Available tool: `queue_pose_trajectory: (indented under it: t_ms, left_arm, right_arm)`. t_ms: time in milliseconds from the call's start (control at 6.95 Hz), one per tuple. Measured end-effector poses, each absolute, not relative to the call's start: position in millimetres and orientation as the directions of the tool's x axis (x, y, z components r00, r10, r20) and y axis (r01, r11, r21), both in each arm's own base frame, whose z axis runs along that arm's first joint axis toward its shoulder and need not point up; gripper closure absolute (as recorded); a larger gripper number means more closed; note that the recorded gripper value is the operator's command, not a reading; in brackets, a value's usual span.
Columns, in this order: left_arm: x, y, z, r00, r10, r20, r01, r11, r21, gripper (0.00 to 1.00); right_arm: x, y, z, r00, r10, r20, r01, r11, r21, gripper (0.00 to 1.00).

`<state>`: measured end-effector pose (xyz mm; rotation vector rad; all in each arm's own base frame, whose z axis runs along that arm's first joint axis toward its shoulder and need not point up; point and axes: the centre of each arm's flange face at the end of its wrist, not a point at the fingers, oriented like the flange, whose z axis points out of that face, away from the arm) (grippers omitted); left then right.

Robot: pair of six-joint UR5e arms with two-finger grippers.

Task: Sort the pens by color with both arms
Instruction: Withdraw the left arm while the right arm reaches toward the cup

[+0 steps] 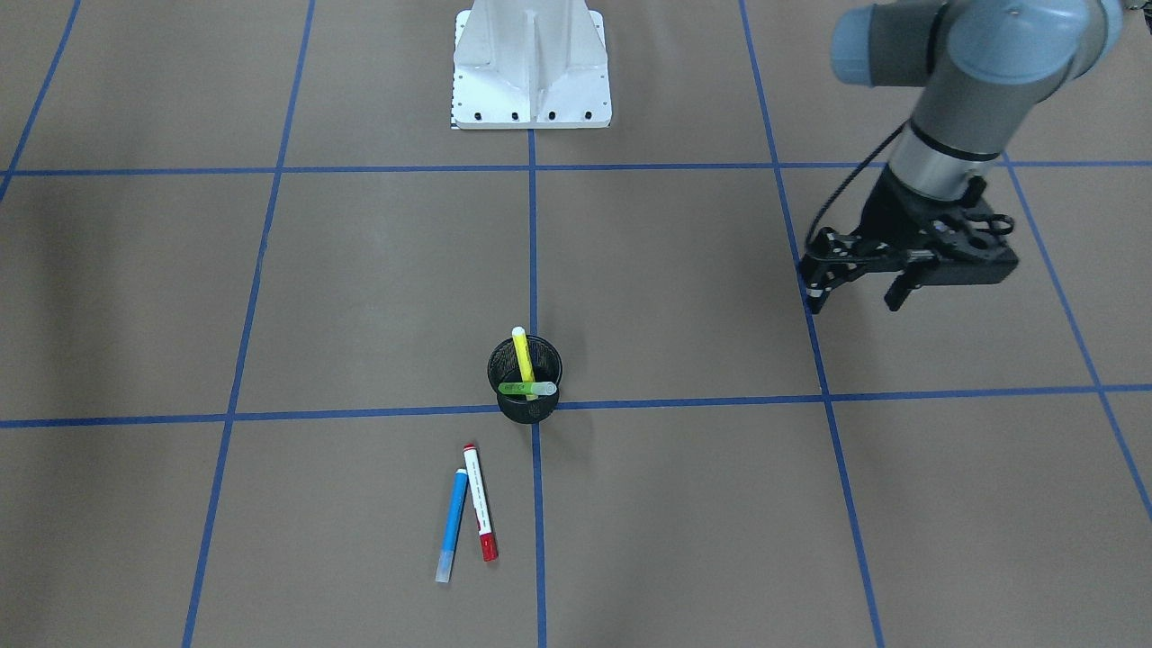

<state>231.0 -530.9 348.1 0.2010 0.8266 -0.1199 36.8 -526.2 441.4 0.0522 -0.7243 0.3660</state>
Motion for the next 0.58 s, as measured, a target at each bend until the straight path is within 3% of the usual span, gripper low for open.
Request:
queue_pose_trajectory:
  t_ms: [575]
  left_arm:
    - [143,-538,455,0.694,0.043,-0.718,0.049,0.993,0.107,0.00]
  right_arm:
    - [-35,-540,388,0.679,0.327,0.657,-0.362,0.928,-0.087,0.00]
